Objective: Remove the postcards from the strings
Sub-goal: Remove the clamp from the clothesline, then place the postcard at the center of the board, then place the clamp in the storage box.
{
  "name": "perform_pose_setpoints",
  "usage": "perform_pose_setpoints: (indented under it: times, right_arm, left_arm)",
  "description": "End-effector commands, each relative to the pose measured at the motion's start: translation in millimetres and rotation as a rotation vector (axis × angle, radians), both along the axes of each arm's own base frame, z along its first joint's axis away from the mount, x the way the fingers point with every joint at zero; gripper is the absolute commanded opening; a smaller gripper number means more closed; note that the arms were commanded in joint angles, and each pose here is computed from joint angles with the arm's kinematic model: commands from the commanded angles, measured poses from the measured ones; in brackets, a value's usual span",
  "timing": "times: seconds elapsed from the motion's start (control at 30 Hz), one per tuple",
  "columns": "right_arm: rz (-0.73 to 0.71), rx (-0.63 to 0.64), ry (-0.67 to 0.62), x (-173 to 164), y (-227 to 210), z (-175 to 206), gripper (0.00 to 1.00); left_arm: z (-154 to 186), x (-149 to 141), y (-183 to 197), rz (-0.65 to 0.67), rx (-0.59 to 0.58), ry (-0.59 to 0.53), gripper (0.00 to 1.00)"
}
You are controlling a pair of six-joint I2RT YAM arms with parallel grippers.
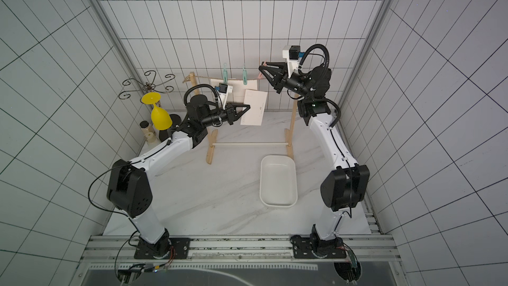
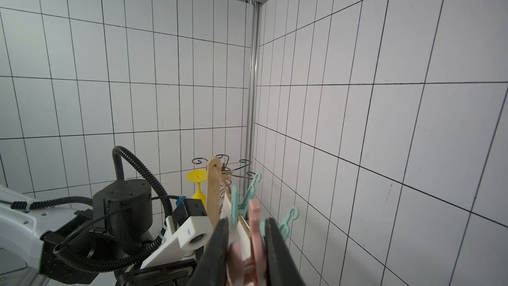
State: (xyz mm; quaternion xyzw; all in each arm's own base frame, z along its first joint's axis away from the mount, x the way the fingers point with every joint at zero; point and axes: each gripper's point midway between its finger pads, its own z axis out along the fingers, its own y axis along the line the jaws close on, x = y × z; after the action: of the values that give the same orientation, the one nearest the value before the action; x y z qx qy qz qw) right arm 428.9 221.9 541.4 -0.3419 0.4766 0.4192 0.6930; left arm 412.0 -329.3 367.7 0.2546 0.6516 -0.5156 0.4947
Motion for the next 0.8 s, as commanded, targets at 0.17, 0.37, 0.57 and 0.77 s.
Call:
perform_pose_setpoints:
  times: [0.17,0.37,0.57,0.77]
  right_arm:
    - [-0.030,0.044,-0.024,-69,-18,6,0.00]
    - [-0.125,-0.006,0.098,-103,-29,-47,0.00]
    - [-0.245,-0.063,0.336,-120,-47,-143,0.00]
    - [-0.265,-0.086,0.600,-144,-56,-242,0.00]
  left_arm:
    - [17,-39,27,0.065,-0.070,-0.029,0.00]
    - [0,-69,50,0.143,-0.041,0.004,0.00]
    - [-40,-102,71,0.218,0.043,0.093,0.00]
    - [-103,-130,93,0.268,0.099,0.262,0.00]
